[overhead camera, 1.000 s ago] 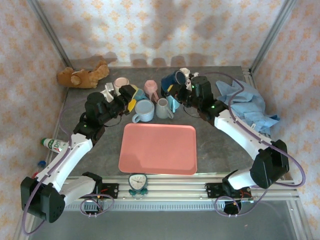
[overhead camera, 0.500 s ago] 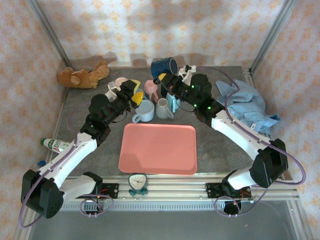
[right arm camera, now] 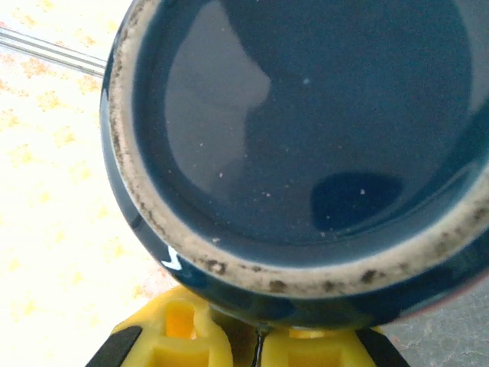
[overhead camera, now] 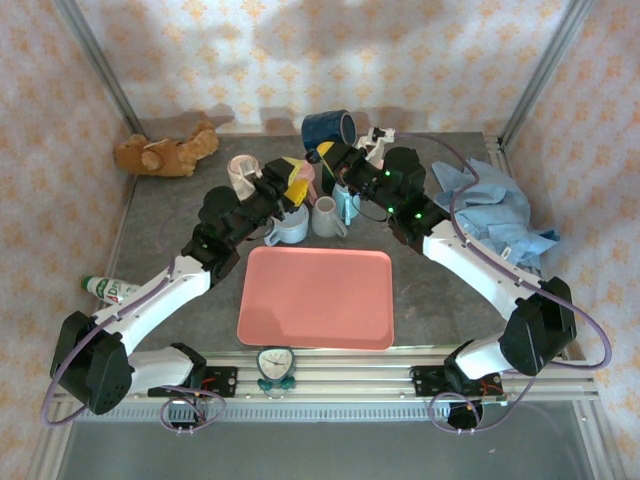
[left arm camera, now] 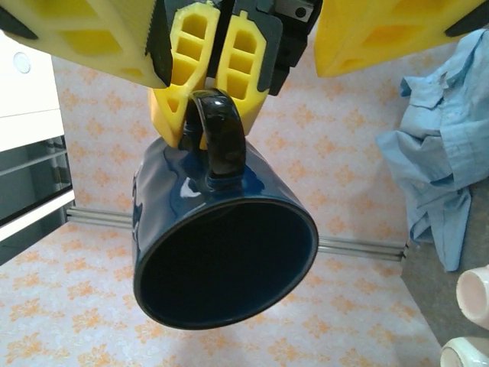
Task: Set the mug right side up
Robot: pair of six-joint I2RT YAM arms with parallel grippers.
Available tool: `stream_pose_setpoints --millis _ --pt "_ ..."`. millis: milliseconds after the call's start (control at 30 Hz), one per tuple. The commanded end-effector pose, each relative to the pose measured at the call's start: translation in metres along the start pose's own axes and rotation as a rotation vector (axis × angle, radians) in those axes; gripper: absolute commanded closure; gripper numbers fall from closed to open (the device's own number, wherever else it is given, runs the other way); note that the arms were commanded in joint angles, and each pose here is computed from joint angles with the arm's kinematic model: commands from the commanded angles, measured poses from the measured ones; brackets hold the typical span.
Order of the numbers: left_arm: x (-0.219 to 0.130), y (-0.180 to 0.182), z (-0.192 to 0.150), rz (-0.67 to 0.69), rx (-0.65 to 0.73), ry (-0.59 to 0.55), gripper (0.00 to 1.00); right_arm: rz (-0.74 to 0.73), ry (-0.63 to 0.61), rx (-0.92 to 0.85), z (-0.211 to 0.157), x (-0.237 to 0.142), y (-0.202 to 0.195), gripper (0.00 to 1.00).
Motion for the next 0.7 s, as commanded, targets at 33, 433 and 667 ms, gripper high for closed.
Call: stream_pose_setpoints --millis 33,433,667 --pt "0.001 -0.033 -0.006 -0.134 -0.015 -0.003 0.47 0.139 -0.061 -0.035 0.020 -0.008 0.045 1.00" --pt "0.009 -0.033 -0.006 -0.147 -0.059 0.014 0.51 0.168 -0.039 0.004 0.017 -0.002 0.047 1.00" --pt "0.008 -0.021 0.000 -0.104 -0.067 -0.013 0.55 0.175 -0.031 0.007 0.016 -0.001 0.048 1.00"
Point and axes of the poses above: each hand's point on the last joint's axis, 136 mm out from that joint toward the fingers, its own x axis out along the fingers, its own y axis along the line the jaws close on, z = x × y, the point moved 1 cm from there along -x, back along the fingers, and after that the axes turned 12 degrees about -x, right-handed, at the moved point
